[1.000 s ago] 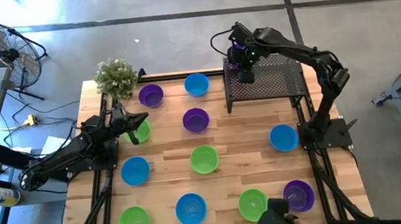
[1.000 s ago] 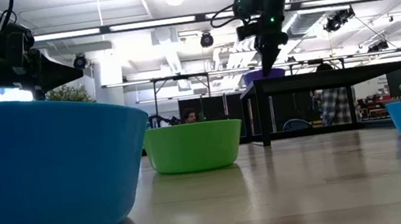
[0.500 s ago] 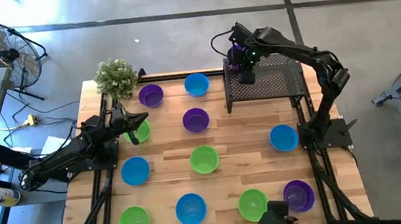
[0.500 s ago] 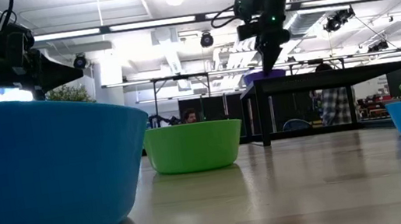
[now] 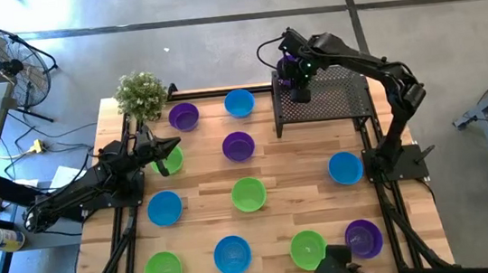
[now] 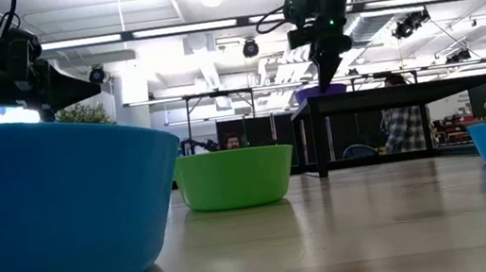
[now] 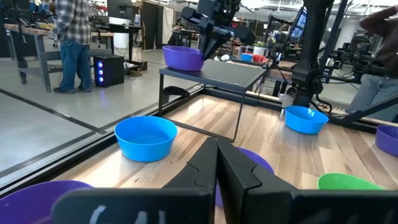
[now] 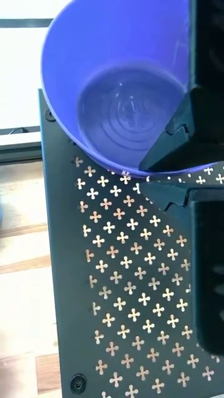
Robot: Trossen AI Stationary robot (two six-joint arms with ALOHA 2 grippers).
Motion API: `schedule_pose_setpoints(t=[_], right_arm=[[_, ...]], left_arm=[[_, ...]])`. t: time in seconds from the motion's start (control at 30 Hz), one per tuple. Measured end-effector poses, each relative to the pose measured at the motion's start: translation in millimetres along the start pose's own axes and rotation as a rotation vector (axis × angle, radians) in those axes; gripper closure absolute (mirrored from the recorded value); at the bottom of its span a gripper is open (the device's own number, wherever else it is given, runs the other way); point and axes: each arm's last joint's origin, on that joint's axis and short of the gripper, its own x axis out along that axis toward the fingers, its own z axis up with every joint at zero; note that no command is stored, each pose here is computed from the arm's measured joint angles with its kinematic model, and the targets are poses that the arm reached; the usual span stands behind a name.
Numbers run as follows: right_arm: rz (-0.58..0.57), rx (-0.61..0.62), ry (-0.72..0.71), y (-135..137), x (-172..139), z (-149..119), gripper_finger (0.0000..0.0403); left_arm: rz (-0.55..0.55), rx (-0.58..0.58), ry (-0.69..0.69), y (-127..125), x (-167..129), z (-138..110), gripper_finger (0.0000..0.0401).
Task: Pick & Place Mini bowls
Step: Put the violet bowl on the shelf, then put the blue bowl on the shelf
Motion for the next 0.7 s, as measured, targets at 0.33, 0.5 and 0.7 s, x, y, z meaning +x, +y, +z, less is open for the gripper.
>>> schedule_pose_setpoints(t=[0.33,0.5,0.7], right_arm=[[-0.118,-0.046,-0.066,15.5,-27.1,9.4,0.0317],[-0.058,-0.027,-0.259,32.6,-60.2,10.8,0.0338],[-0.045,-0.046,-0.53,63.1,-64.6,-8.4,0.0398]], left_arm=[[0.0,0.0,0.0,0.0,0.0,0.0,0.04],[0.0,0.0,0.0,0.0,0.0,0.0,0.04],[0.0,0.0,0.0,0.0,0.0,0.0,0.04]])
